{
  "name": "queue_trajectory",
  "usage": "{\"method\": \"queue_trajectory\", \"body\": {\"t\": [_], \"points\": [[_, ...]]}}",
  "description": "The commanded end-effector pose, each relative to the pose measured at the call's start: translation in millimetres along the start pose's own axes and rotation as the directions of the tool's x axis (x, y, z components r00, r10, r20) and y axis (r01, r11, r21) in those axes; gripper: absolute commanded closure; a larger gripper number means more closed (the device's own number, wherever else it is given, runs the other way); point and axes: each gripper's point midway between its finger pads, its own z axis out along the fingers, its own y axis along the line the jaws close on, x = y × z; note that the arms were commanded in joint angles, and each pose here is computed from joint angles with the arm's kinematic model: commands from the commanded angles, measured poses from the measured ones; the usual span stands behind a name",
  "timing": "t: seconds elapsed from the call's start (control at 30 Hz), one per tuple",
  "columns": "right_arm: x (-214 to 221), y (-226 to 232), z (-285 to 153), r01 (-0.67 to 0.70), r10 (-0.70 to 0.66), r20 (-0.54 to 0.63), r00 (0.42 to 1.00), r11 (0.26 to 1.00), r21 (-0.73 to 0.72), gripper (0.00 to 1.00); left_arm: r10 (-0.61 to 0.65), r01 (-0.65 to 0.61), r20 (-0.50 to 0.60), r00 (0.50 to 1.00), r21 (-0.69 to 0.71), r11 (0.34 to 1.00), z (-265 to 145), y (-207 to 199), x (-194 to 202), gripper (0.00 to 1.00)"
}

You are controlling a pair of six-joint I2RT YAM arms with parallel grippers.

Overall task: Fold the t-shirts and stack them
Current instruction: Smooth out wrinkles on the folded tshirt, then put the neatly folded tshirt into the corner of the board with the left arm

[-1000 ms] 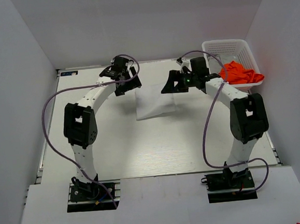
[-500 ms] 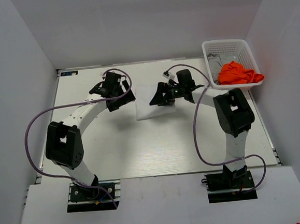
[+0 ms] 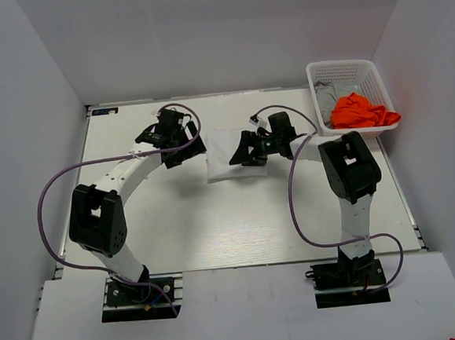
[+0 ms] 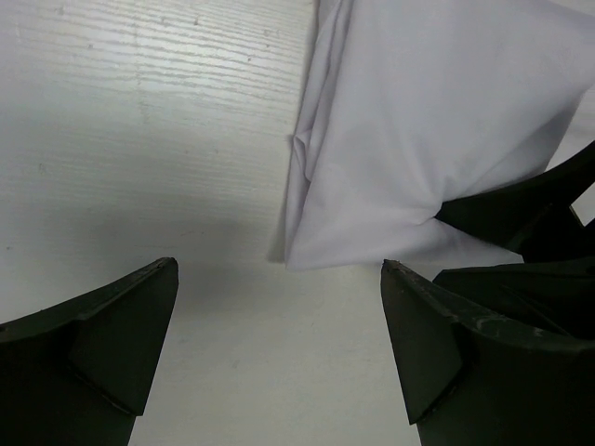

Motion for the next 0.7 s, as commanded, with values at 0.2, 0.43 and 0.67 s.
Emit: {"method": "queue_trajectory", "body": {"t": [0.2, 0.43, 0.67], "points": [[-61.7, 89.5, -61.7, 0.328, -0.324, 0.124, 0.938, 0.945, -0.015, 0.10, 0.134, -0.132, -0.016, 0.991, 0.107, 0.985, 35.4, -36.4, -15.8, 0.00], [-55.5, 91.8, -98.5, 0.231, -0.238, 0.194, 0.952, 0.971, 0.056, 0.10, 0.177, -0.170, -0.097, 0.979, 0.081, 0.982, 75.5, -39.6, -6.4, 0.23], [-53.2, 67.6, -123.7, 0.180, -0.214, 0.243, 0.946, 0.971, 0.158, 0.10, 0.226, -0.216, -0.163, 0.960, 0.075, 0.973, 107.6, -43.9, 17.4, 0.37]]}}
